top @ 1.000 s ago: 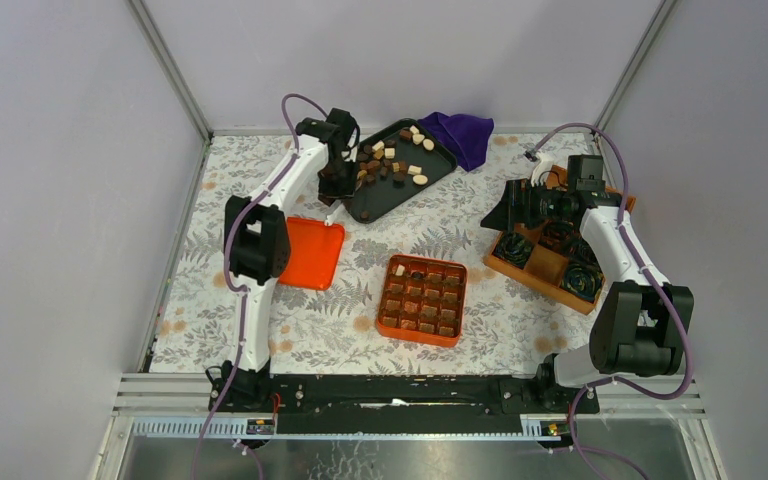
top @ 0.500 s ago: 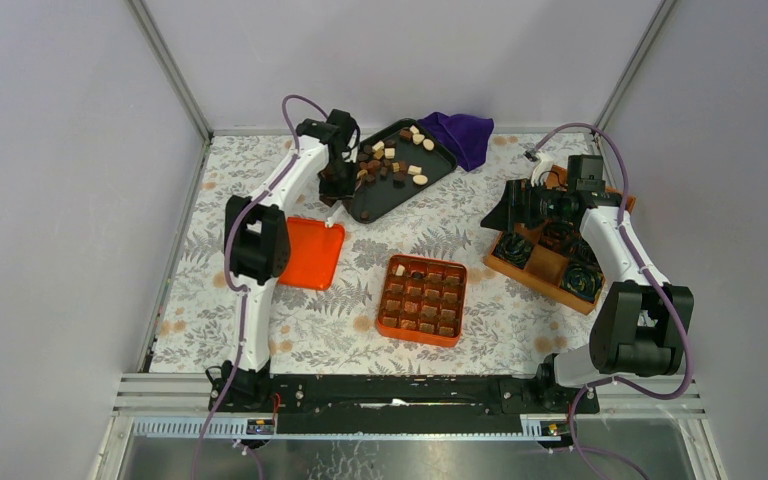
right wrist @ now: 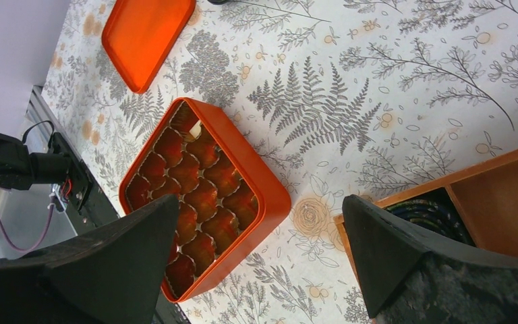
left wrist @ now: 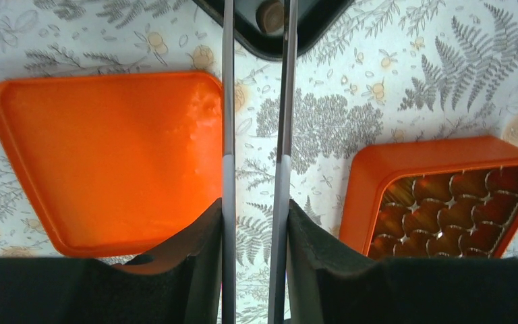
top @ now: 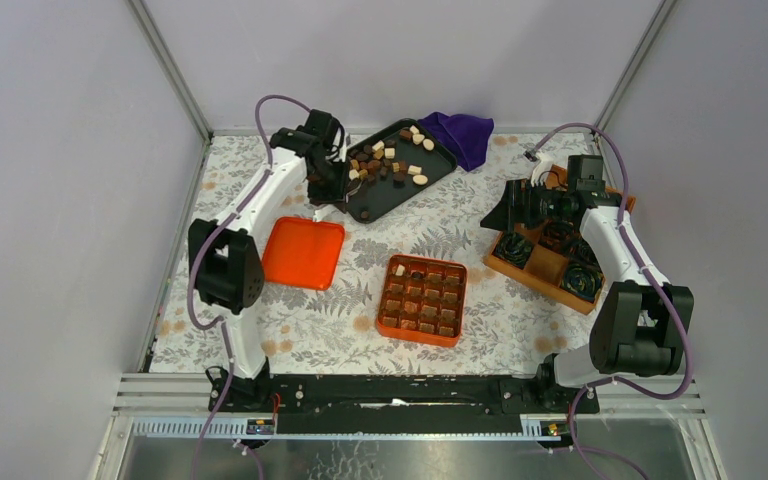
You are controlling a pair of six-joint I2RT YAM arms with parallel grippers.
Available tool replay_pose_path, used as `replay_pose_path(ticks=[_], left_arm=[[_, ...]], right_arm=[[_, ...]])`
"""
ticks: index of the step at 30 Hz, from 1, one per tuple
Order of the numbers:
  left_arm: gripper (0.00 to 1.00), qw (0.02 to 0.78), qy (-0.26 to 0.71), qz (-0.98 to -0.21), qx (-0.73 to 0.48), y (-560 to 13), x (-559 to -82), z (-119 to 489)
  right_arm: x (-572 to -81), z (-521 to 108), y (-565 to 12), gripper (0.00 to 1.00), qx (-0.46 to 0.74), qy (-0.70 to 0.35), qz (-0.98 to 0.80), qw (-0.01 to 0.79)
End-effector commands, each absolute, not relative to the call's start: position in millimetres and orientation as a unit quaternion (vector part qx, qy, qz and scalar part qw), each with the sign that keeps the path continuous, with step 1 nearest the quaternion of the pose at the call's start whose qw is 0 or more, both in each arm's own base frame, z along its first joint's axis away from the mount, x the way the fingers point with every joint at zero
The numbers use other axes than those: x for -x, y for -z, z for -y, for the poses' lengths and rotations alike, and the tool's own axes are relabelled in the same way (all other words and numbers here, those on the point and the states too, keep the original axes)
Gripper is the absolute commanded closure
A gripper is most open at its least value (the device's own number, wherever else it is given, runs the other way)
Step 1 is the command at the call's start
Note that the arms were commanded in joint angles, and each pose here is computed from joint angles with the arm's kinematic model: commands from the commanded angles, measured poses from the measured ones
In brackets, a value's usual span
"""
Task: Pack the chocolate
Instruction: Pick up the fake chocolate from the plate.
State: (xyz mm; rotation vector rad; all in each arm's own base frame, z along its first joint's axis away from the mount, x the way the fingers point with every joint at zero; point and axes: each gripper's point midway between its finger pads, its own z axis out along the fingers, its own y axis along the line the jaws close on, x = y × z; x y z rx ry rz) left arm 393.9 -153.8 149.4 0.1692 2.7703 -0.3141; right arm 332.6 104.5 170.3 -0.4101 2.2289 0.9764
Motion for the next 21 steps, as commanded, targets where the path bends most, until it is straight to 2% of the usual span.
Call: replay_pose_path(ticks=[1, 7, 12, 15, 21], left_arm=[[1.00, 0.226, 0.150, -0.958, -0.088, -168, -395, 161], [1.00, 0.234, 0.171, -0.952, -0.101, -168, -375, 163], [1.00, 0.244, 0.206, -0.941, -0.110, -178, -362, 171], [1.00, 0.256, 0.241, -0.927, -0.129, -188, -348, 182], [1.00, 0.279, 0.278, -0.906, -0.155, -199, -314, 194]], right_arm=[[-330, -111, -194, 0.00, 0.195, -0.390, -0.823, 0.365], [-320, -123, -199, 0.00, 0.250, -0.417, -0.790, 0.374], [-295, -155, -191, 0.01, 0.382, -0.427, -0.733, 0.367], [-281, -178, -176, 0.00, 0.502, -0.399, -0.681, 0.354], [-296, -203, -135, 0.04, 0.586, -0.315, -0.673, 0.322]])
